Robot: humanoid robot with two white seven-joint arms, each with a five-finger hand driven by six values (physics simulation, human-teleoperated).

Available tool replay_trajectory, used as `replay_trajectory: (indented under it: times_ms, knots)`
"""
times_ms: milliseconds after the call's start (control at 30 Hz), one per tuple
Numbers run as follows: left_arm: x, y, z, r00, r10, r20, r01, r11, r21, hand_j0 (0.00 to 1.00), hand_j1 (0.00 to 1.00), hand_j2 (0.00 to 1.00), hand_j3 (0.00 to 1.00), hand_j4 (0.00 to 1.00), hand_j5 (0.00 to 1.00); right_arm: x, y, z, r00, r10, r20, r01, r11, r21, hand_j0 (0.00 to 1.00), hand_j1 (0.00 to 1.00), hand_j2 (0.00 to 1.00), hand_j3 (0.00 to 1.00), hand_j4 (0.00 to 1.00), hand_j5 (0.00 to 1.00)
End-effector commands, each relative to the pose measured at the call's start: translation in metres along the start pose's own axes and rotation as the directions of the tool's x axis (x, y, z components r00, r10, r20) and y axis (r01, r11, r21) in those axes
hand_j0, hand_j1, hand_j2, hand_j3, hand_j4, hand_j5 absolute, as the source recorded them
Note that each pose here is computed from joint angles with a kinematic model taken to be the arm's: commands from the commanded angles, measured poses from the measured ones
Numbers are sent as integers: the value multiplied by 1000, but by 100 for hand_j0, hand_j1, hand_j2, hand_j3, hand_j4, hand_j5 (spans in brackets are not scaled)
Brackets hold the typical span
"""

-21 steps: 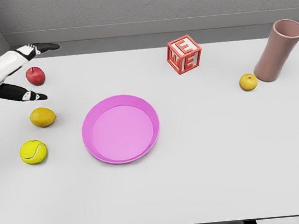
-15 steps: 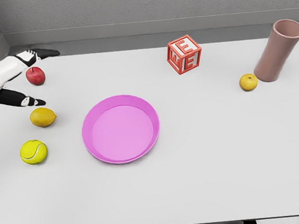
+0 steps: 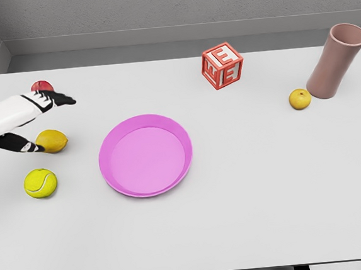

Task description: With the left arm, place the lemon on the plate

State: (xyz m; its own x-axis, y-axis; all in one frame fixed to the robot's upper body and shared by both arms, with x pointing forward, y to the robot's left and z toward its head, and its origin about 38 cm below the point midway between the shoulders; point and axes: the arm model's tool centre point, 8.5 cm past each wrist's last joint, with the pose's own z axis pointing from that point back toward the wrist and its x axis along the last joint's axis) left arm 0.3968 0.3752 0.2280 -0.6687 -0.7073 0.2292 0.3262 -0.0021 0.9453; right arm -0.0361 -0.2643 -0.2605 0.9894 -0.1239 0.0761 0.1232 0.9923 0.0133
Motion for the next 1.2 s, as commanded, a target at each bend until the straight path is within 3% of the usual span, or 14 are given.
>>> replay_trajectory:
  times_ms: [0,100,233,300,633,700,800,1067,1167]
  knots:
    - [-3,-8,-5,999,-40,-36,39,998,-39,100,100,100,100,100,100,0,0,0,1000,0,0,0,1000,0,100,100,100,100,100,100]
    - [-2,-21,-17,995,-81,-55,77,994,-77,100,100,100,100,100,100,0,0,0,1000,0,0,0,1000,0,100,100,100,100,100,100]
    - [-4,-17,-14,992,-109,-69,102,990,-92,100,100,100,100,100,100,0,0,0,1000,0,0,0,1000,0,100,100,100,100,100,100]
    - [-7,-22,-14,984,-150,-93,137,982,-131,100,100,100,100,100,100,0,0,0,1000,0,0,0,1000,0,100,100,100,100,100,100]
    - [-13,-31,-14,985,-129,-111,113,983,-146,100,100,100,100,100,100,0,0,0,1000,0,0,0,1000,0,100,100,100,100,100,100]
    - [-17,-35,-14,980,-145,-139,121,978,-172,100,100,100,100,100,100,0,0,0,1000,0,0,0,1000,0,100,100,100,100,100,100]
    - [-31,-48,-9,978,-108,-176,73,979,-193,100,100,100,100,100,100,0,0,0,1000,0,0,0,1000,0,100,100,100,100,100,100]
    - [-23,-50,-30,985,-67,-160,43,988,-150,100,100,100,100,100,100,0,0,0,1000,0,0,0,1000,0,100,100,100,100,100,100]
    - [-27,-53,-29,975,-100,-198,64,981,-183,100,100,100,100,100,100,0,0,0,1000,0,0,0,1000,0,100,100,100,100,100,100]
